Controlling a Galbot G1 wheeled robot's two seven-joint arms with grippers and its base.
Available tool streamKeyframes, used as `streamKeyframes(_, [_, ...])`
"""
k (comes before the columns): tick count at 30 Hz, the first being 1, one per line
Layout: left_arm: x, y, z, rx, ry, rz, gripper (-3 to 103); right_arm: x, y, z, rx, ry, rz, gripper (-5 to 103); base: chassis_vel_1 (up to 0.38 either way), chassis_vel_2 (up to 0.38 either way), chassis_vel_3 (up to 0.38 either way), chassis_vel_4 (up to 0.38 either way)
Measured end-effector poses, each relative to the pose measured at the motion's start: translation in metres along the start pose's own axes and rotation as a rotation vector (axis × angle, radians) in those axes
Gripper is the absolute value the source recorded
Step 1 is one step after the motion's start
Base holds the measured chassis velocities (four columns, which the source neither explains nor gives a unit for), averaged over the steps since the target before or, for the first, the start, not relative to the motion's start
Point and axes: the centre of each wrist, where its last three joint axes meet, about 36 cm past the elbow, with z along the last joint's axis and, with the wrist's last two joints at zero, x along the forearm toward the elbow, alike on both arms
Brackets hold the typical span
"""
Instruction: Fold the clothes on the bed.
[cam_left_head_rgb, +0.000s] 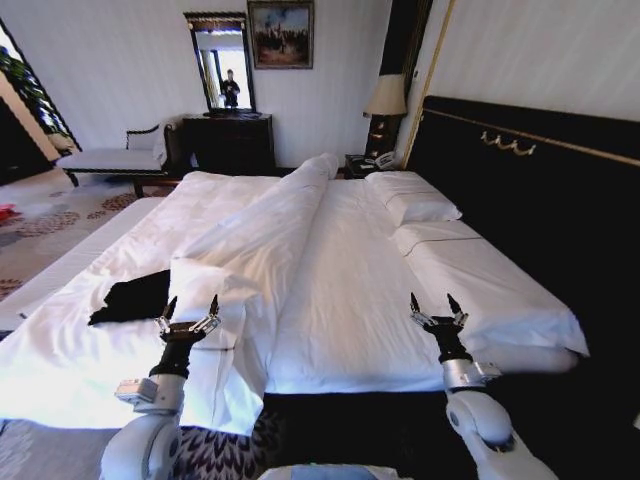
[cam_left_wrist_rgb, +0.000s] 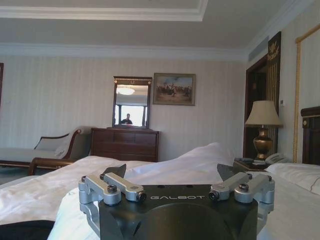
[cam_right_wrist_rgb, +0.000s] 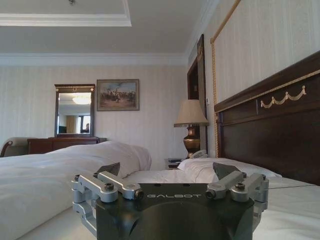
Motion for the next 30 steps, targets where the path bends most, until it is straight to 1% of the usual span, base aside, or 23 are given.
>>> streamKeyframes(10, [0.0027, -0.0007, 0.0010, -0.004, -0.001, -0.008, 100, 0.0014, 0.0021, 0.0023, -0.004, -0.008, -0.003, 100, -0.024, 0.015, 0.023, -0.016])
streamKeyframes(20, [-0.0004, 0.0055, -0.0002, -0.002, -0.005, -0.026, 100, 0.0028, 0.0034, 0.0063, 0.014, -0.022, -0.024, 100, 0.000, 0.000, 0.000, 0.000])
streamKeyframes(30, [0.0007, 0.0042, 0.0015, 0.003, 0.003, -0.033, 100, 0.0046, 0.0042, 0.0102, 0.012, -0.037, -0.017, 100, 0.108, -0.110, -0.122, 0.124])
